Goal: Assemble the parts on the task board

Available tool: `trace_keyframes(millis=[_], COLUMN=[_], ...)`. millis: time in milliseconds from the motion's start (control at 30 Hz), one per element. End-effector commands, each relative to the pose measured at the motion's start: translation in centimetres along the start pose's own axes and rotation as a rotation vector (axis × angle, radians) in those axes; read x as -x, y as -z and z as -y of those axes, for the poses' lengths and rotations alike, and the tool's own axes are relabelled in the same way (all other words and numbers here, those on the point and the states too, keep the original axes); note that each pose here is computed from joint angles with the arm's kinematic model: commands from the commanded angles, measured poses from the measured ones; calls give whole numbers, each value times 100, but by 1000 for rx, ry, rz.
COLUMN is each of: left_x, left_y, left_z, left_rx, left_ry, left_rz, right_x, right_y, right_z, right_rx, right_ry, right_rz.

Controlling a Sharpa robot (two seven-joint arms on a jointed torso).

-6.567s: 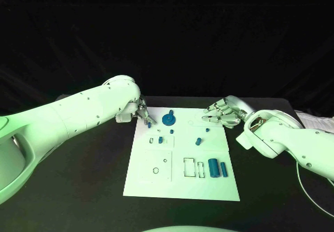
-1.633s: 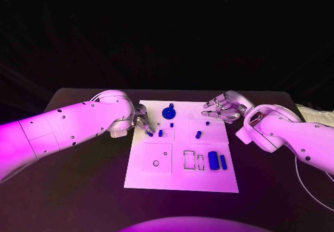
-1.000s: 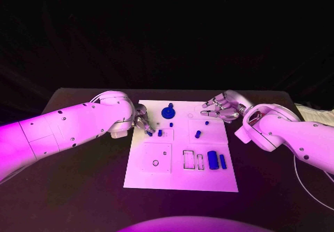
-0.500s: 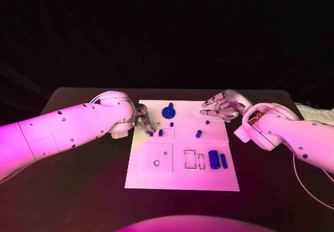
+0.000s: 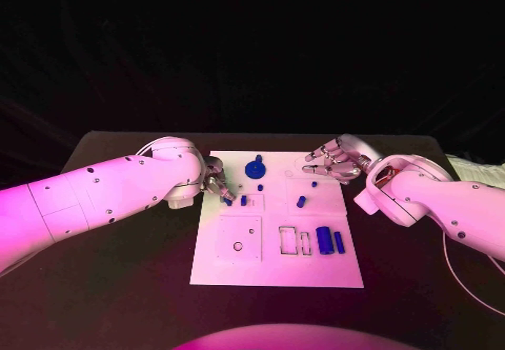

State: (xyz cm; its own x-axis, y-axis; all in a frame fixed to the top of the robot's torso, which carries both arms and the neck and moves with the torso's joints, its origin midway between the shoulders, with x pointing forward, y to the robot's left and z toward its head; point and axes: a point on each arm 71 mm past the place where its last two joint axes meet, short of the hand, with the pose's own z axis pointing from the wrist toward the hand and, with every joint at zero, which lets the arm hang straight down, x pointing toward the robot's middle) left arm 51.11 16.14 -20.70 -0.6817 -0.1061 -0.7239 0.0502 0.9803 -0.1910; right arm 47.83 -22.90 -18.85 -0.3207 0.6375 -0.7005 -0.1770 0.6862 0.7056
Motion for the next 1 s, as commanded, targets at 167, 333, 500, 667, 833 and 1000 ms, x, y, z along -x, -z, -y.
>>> trace_keyframes(millis=[167, 333, 500, 667, 833, 1000], left_x=[-55, -55, -54, -57, -58, -42], left_y=[-16, -15, -12, -4, 2, -2], left_z=[3, 11, 23, 36, 36, 27], left_rx=[3, 3, 0, -4, -4, 1], left_ry=[-32, -38, -39, -46, -52, -46], left_rz=[-38, -37, -31, -27, -25, -9], right_x=[-20, -22, -22, -24, -23, -24], right_y=[-1, -1, -3, -3, -1, -1], right_z=[-10, -10, -10, -10, -9, -10], right_rx=[11, 11, 11, 12, 11, 12], right_ry=[2, 1, 1, 1, 1, 0], right_rz=[-18, -19, -20, -21, -21, -21])
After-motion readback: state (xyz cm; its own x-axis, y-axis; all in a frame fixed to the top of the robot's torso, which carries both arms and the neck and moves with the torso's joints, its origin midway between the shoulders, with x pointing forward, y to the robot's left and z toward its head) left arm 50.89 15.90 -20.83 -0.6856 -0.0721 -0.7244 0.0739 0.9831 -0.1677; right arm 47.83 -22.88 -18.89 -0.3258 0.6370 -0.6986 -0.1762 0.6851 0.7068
